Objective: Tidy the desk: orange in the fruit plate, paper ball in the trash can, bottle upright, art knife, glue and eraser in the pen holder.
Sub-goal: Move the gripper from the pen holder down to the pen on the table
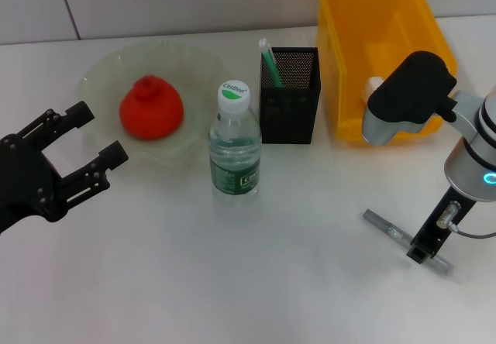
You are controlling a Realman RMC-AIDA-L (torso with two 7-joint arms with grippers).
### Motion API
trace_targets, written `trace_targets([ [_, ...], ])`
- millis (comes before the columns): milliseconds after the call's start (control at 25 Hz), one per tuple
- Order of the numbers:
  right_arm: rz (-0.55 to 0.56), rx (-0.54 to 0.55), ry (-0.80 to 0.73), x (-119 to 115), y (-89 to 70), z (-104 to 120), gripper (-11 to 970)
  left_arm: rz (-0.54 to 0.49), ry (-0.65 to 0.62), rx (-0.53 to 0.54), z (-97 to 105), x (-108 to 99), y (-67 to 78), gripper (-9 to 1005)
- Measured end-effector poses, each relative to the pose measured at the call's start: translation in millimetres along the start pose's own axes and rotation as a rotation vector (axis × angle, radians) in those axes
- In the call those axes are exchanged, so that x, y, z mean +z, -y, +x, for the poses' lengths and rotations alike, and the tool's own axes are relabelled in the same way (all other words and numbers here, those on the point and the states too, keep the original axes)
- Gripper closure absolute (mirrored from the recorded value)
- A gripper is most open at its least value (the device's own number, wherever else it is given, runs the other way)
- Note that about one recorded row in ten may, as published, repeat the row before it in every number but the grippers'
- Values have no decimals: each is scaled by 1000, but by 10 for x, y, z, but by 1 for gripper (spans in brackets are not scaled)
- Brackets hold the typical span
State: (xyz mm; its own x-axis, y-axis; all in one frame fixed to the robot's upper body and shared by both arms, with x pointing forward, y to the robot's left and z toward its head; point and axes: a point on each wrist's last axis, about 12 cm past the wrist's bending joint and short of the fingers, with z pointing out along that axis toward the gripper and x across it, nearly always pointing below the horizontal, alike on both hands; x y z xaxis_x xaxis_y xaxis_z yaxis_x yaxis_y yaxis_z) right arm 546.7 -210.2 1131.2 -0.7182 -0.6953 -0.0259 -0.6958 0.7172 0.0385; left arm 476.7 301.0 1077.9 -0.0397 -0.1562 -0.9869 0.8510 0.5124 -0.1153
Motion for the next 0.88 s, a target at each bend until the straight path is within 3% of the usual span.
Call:
trace_targets([
  [880, 1, 8, -13, 39, 21, -12, 726, 4, 1, 3, -8, 9, -4, 211],
])
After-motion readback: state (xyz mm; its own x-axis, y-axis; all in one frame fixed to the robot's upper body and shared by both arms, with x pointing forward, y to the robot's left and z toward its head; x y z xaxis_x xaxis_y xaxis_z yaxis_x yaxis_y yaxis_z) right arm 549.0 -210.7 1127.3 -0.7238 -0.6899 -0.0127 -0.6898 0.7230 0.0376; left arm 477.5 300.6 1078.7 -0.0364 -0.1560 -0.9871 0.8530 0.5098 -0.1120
